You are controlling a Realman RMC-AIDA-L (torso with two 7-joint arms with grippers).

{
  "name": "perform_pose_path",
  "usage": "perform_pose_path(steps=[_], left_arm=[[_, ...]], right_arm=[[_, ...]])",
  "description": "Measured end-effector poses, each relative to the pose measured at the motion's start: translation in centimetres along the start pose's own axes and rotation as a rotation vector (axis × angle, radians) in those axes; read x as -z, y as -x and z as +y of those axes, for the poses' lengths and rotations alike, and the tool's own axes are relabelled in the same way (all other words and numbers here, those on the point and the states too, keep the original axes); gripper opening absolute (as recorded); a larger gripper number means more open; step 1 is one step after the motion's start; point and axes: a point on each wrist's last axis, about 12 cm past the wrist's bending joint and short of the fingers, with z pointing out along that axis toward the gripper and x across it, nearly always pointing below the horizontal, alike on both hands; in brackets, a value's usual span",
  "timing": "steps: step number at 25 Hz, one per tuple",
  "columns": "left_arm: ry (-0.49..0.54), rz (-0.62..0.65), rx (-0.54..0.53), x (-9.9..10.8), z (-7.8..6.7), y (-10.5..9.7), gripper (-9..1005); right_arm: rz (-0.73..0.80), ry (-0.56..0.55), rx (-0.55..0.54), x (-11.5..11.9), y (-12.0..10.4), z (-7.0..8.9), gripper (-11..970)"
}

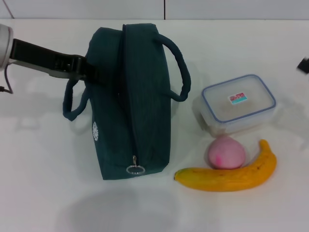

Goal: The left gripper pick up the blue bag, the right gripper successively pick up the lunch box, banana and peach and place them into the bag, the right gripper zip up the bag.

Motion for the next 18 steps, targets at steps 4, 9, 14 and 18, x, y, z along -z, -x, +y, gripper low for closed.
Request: perform_pose_path(steps=[4,9,14,18], left_arm=[[-0.002,0.006,-0.001,-0.2,-0.1,0.0,50],[-0.007,0.008,-0.015,-0.4,-0.2,0.1,51],[-0.01,0.009,-0.026,-0.5,-0.3,0.1,51],[-0.015,0.009,-0.03,-0.6,-0.4,0.1,51]], right_arm=[[-0.044,-0.163,-0.123,0.2,-1.5,-1.4,663],[-0.032,-0.261,-0.218,-0.5,-3.6,-1.8,662],[0.004,-0.291,-0.261,-2.1,-4.6,-1.9,661],[0.026,-0.291,-0.291,-3.3,-5.3,-1.6,660]])
